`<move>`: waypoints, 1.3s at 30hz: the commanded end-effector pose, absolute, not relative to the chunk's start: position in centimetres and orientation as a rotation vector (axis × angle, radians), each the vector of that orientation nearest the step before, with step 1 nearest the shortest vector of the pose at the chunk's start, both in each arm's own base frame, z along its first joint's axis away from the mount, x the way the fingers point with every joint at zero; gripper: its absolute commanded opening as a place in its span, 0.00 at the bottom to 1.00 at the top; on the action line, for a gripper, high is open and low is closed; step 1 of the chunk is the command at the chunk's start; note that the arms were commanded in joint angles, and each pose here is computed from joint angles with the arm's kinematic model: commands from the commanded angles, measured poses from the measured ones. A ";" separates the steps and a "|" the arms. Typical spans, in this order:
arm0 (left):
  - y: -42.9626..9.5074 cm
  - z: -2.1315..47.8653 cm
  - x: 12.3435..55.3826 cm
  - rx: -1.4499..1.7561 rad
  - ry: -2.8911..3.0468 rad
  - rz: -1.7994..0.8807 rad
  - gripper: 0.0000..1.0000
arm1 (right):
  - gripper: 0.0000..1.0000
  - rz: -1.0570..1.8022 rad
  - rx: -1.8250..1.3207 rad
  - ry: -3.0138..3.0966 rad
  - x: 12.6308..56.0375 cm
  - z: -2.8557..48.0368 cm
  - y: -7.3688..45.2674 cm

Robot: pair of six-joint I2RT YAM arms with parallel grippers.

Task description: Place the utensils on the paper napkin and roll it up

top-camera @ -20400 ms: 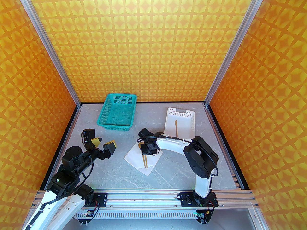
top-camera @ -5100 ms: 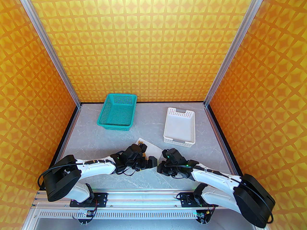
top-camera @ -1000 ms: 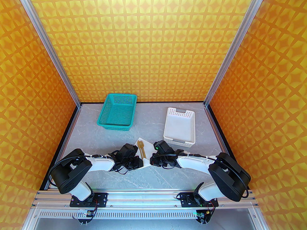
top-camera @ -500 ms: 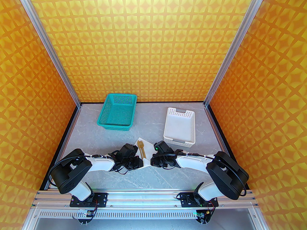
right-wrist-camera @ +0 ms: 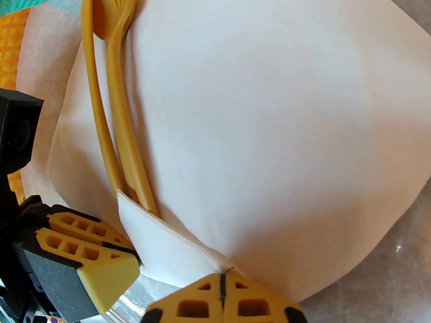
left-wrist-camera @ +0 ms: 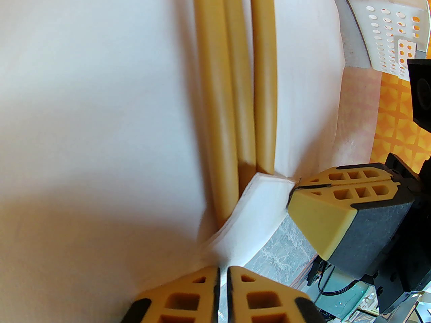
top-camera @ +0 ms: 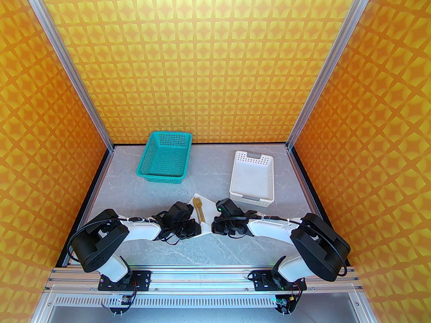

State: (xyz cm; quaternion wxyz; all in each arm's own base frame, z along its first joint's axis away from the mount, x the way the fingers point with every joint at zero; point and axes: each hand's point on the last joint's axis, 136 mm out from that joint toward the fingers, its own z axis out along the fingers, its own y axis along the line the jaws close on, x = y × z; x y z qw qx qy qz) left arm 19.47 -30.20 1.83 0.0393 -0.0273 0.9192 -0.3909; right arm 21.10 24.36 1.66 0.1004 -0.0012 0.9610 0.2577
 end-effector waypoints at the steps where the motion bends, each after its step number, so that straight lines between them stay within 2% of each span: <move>1: -28.7 0.5 19.0 -0.122 2.868 -1.082 0.13 | 0.04 0.603 0.004 2.885 20.3 0.2 21.9; 17: -28.8 0.8 19.1 -0.117 2.863 -1.081 0.13 | 0.04 0.566 0.045 2.882 20.5 0.4 19.9; 30: -29.0 1.2 19.4 -0.105 2.853 -1.087 0.14 | 0.04 0.625 0.032 2.887 20.6 0.7 20.9; 39: -29.1 1.2 19.4 -0.098 2.854 -1.084 0.14 | 0.05 0.639 -0.003 2.815 21.7 4.3 21.2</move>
